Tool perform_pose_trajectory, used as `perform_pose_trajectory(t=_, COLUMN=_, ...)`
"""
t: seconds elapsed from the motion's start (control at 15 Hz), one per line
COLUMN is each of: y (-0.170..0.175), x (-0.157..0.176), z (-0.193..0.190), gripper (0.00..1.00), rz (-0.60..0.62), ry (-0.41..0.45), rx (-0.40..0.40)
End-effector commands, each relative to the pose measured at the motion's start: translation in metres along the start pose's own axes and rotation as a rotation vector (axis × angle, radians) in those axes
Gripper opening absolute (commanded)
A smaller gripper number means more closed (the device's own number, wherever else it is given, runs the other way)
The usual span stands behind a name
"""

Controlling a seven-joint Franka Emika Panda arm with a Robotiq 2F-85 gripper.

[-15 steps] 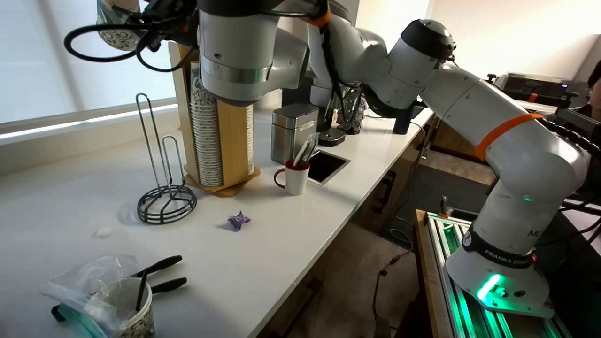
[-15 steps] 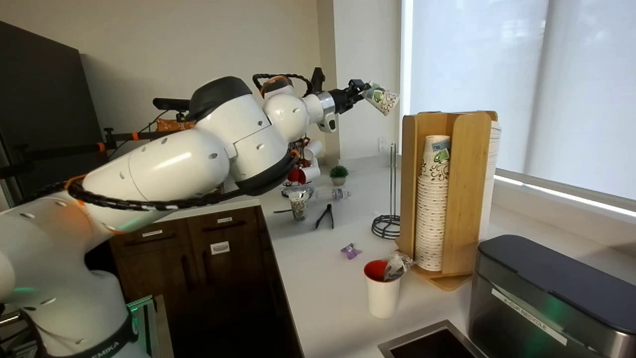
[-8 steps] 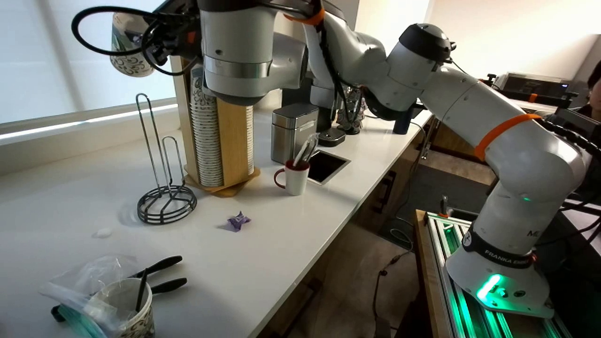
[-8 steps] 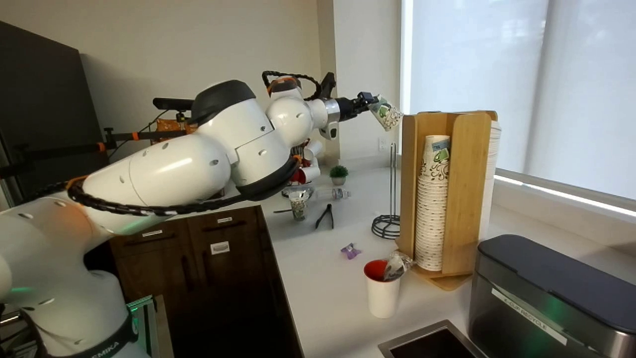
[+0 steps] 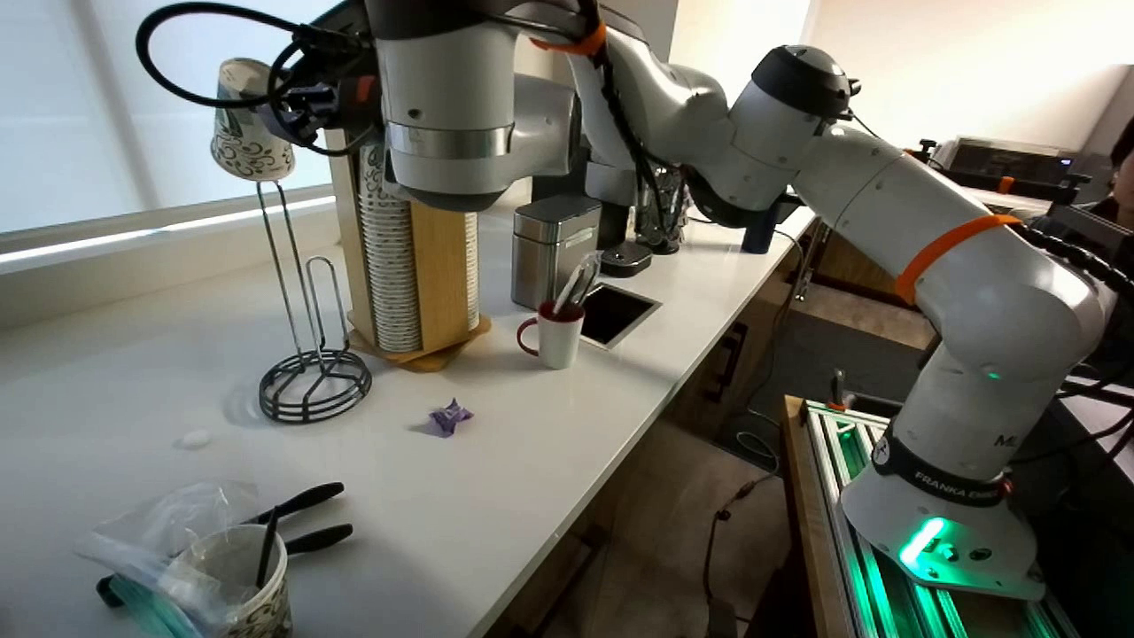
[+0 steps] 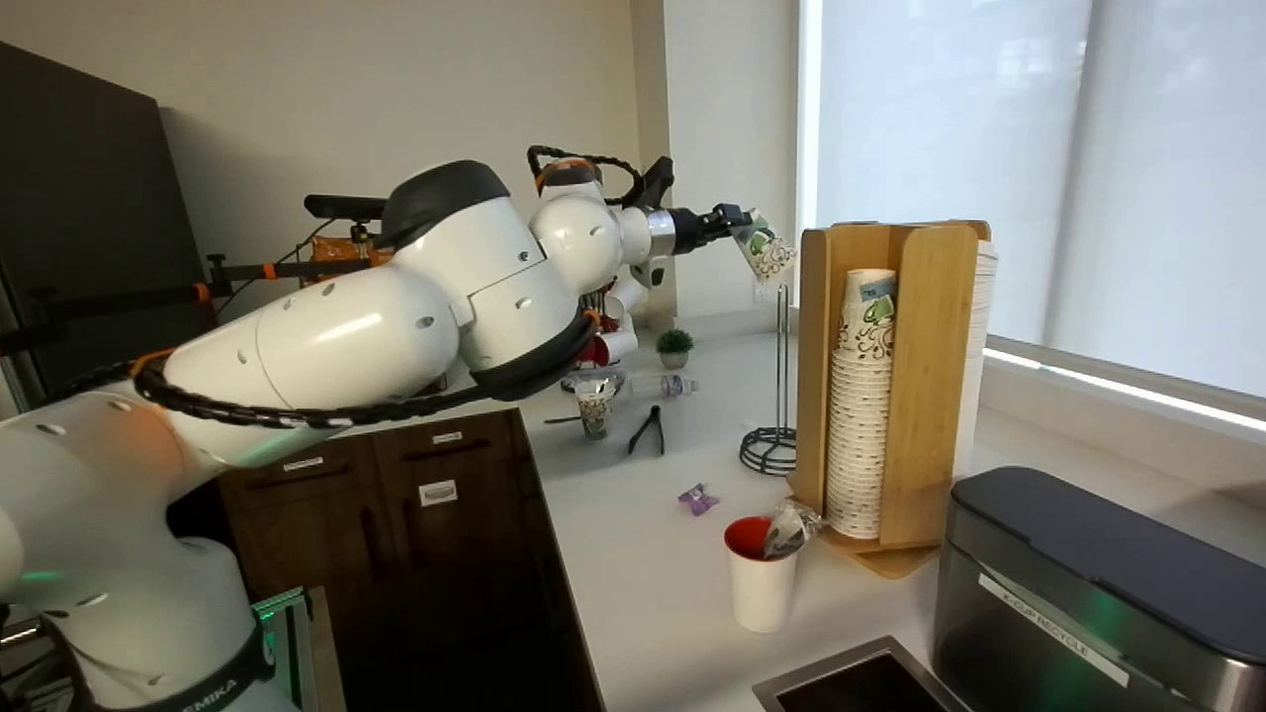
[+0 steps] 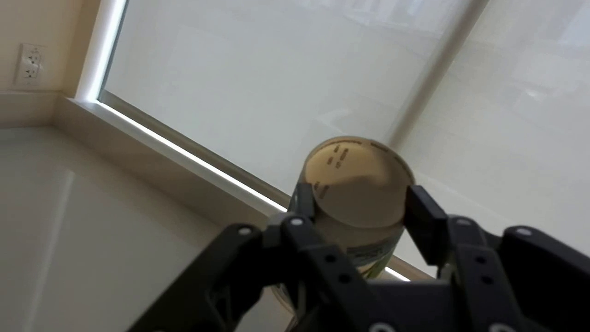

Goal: Put the coffee cup onto the stand

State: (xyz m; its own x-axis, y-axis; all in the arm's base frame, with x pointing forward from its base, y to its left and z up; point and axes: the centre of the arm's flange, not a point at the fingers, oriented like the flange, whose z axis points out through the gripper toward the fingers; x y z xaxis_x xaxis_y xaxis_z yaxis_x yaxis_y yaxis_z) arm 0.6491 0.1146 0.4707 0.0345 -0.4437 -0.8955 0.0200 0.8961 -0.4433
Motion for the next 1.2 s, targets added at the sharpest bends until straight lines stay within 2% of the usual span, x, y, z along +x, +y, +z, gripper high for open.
perform_pose_trajectory(t=0.0, y=-0.002, x=0.011, z=-0.012, gripper=0.27, rz=0.054, ry=0.059, rx=0.007)
perform_pose_trajectory(t=0.4, y=-0.009, x=0.038, z=0.004, gripper=0.27, rz=0.029, ry=0.089, rx=0.060)
perform_pose_trajectory(t=0.47, y=-0.009, x=0.041, z=0.006, gripper=0.77, rz=0.023, ry=0.091, rx=0.055)
perform_pose_trajectory(t=0.53, y=-0.009, x=0.042, z=0.007, gripper=0.79, rz=0.022, ry=0.086, rx=0.051)
perform_pose_trajectory(t=0.73, y=-0.006, x=0.041, z=0.008, gripper=1.00, rz=0.017, ry=0.060, rx=0.035)
perform_pose_trajectory(t=0.87, y=-0.006, x=0.029, z=0.002, gripper=1.00, rz=-0.006, ry=0.003, rx=0.025)
perform_pose_trajectory(t=1.0, y=-0.008, x=0.003, z=-0.008, gripper=1.00, rz=-0.091, ry=-0.113, rx=-0.008)
perform_pose_trajectory(t=1.13, y=-0.008, x=-0.026, z=-0.026, gripper=1.00, rz=-0.186, ry=-0.170, rx=-0.047)
